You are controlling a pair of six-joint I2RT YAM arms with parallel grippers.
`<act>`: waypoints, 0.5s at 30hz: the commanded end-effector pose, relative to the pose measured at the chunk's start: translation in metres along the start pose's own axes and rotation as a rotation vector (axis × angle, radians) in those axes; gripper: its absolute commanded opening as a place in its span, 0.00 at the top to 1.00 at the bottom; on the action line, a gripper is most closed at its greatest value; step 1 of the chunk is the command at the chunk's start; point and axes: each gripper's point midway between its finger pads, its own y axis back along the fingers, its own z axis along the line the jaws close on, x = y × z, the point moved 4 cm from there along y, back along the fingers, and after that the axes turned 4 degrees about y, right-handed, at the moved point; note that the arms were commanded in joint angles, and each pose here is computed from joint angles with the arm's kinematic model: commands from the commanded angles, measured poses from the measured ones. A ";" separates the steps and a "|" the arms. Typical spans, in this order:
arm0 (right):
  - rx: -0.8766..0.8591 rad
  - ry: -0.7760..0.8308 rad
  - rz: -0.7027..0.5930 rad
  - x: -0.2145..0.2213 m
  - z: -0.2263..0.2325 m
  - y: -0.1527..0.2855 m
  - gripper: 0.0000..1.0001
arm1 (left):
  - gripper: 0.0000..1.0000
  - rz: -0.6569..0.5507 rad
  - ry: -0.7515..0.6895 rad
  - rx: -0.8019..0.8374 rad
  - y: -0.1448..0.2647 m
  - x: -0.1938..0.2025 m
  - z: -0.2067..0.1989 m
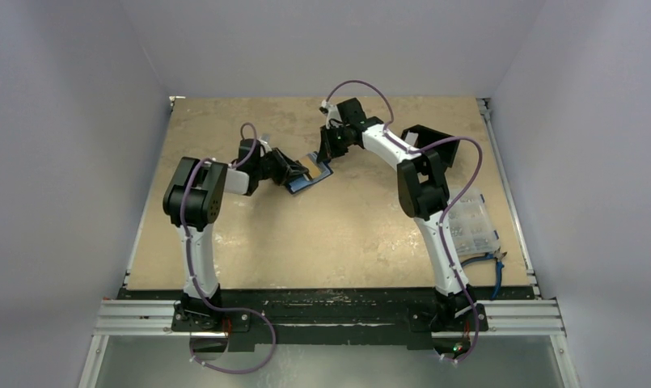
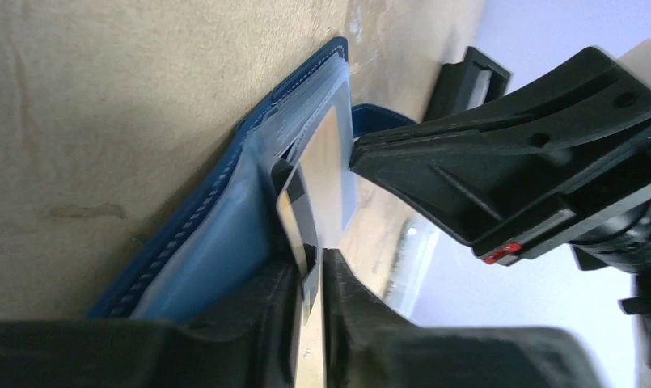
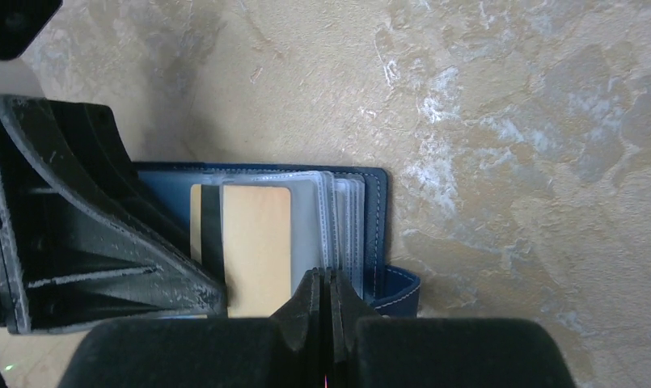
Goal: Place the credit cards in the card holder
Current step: Insert the credit card into the card holder.
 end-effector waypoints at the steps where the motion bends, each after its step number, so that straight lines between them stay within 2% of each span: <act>1: -0.038 -0.041 0.072 0.026 0.010 -0.014 1.00 | 0.74 -0.065 -0.136 -0.089 -0.009 0.004 -0.022; 2: -0.039 -0.044 0.069 0.025 0.011 -0.013 1.00 | 0.66 -0.061 -0.151 -0.122 -0.009 0.003 -0.024; 4: -0.041 -0.041 0.069 0.023 0.012 -0.011 1.00 | 0.58 -0.068 -0.174 -0.180 -0.001 0.002 -0.024; 6: -0.035 -0.041 0.071 0.023 0.012 -0.011 1.00 | 0.42 -0.082 -0.199 -0.240 0.008 0.001 -0.024; 7: -0.034 -0.040 0.072 0.023 0.012 -0.010 1.00 | 0.37 -0.074 -0.203 -0.269 0.011 0.002 -0.023; 12: -0.027 -0.036 0.075 0.023 0.010 -0.011 1.00 | 0.30 -0.016 -0.146 -0.355 0.022 0.014 -0.015; 15: -0.026 -0.035 0.074 0.022 0.009 -0.011 1.00 | 0.28 -0.038 -0.114 -0.402 0.025 0.014 -0.010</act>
